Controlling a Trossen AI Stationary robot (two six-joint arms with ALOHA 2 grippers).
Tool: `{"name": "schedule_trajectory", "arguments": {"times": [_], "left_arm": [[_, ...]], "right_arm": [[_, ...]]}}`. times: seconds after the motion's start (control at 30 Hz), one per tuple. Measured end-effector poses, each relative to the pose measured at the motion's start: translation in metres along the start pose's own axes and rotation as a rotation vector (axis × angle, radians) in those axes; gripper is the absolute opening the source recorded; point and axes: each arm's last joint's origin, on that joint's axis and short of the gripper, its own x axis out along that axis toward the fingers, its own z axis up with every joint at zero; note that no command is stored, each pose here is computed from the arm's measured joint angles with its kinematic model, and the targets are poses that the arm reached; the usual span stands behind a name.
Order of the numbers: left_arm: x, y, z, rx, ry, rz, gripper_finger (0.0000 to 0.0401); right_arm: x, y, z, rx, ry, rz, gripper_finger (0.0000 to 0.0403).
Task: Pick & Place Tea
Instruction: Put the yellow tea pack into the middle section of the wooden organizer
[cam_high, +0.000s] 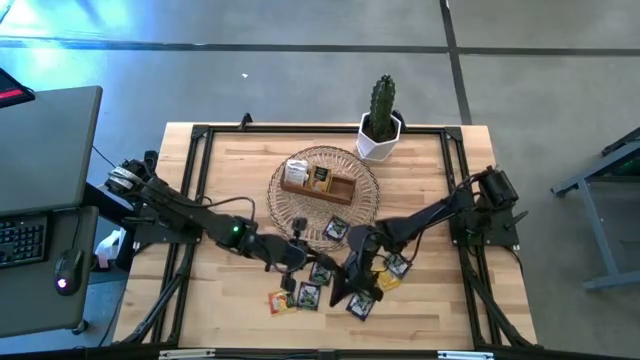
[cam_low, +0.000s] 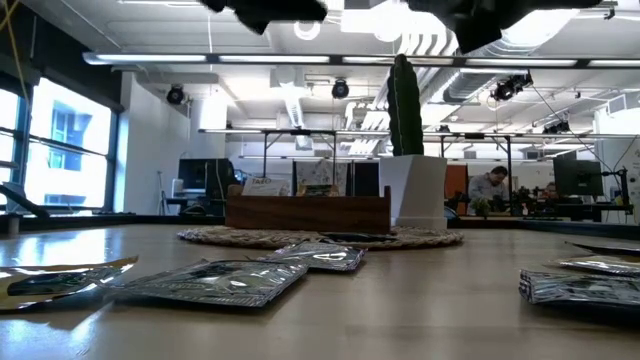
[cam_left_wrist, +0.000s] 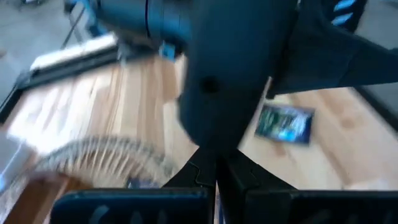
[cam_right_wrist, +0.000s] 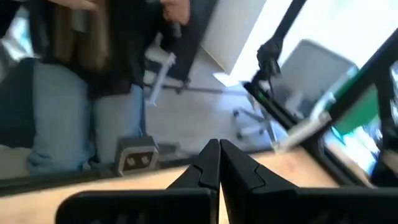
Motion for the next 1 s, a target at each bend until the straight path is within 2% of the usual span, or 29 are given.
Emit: {"name": "schedule_trajectory", "arguments": {"times": [0.17, 0.33, 0.4, 0.57, 0.7, 0.8, 1.0], "left_arm": [[-0.002, 0.001, -0.018, -0.050, 0.181, 0.072, 0.0000], [-0.010, -0.006, -0.028, -0.151, 0.295, 0.040, 0.0000], [-0.015, -0.012, -0.028, -0.195, 0.316, -0.017, 0.0000], [-0.032, -0.036, -0.028, -0.296, 0.395, -0.269, 0.0001], [-0.037, -0.056, -0.032, -0.295, 0.431, -0.338, 0.0005], [-0.032, -0.062, -0.042, -0.289, 0.498, -0.333, 0.0032], [-0.017, -0.070, -0.061, -0.294, 0.598, -0.281, 0.0118]], "right_arm": [[-0.002, 0.001, -0.013, 0.116, 0.169, -0.082, 0.0000], [-0.002, 0.007, -0.019, 0.144, 0.283, -0.116, 0.0000], [0.001, 0.008, -0.017, 0.133, 0.289, -0.133, 0.0000], [0.009, 0.014, -0.011, 0.197, 0.338, -0.227, 0.0000], [0.010, 0.016, -0.012, 0.260, 0.383, -0.306, 0.0002], [0.010, 0.015, -0.012, 0.317, 0.384, -0.346, 0.0016], [0.021, 0.019, -0.026, 0.464, 0.363, -0.400, 0.0070]]}}
